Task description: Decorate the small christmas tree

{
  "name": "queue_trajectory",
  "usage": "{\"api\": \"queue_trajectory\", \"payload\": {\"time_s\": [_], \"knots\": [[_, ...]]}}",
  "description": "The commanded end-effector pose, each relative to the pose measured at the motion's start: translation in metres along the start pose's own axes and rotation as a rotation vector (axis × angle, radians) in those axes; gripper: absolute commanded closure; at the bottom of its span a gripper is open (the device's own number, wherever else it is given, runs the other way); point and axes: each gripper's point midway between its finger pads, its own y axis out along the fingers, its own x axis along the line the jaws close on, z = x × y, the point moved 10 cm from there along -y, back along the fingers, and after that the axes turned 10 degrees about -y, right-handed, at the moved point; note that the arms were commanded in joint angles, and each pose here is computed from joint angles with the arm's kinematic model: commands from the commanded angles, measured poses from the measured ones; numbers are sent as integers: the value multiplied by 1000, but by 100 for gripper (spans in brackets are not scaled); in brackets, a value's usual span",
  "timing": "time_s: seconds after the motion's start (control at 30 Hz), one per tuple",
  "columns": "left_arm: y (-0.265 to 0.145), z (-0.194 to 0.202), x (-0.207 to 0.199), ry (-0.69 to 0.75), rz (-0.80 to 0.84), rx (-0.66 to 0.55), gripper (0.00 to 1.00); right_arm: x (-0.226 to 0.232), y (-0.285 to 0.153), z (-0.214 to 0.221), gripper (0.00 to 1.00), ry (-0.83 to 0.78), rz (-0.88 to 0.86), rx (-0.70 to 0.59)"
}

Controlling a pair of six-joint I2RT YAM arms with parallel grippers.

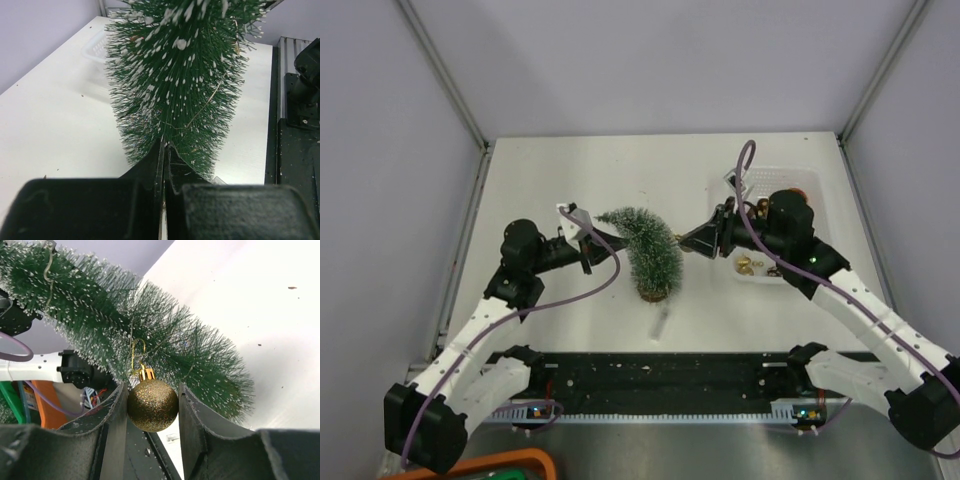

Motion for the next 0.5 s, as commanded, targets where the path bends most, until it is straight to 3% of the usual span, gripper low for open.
{"api": "queue_trajectory", "payload": {"time_s": [0.0,0.47], "knots": [[-2,-3,-4,56,24,-40,100,15,-13,-22,82,-122,-27,-33],[-3,-6,-9,101,73,-48,100,22,-5,-52,82,-202,-108,-48]]}}
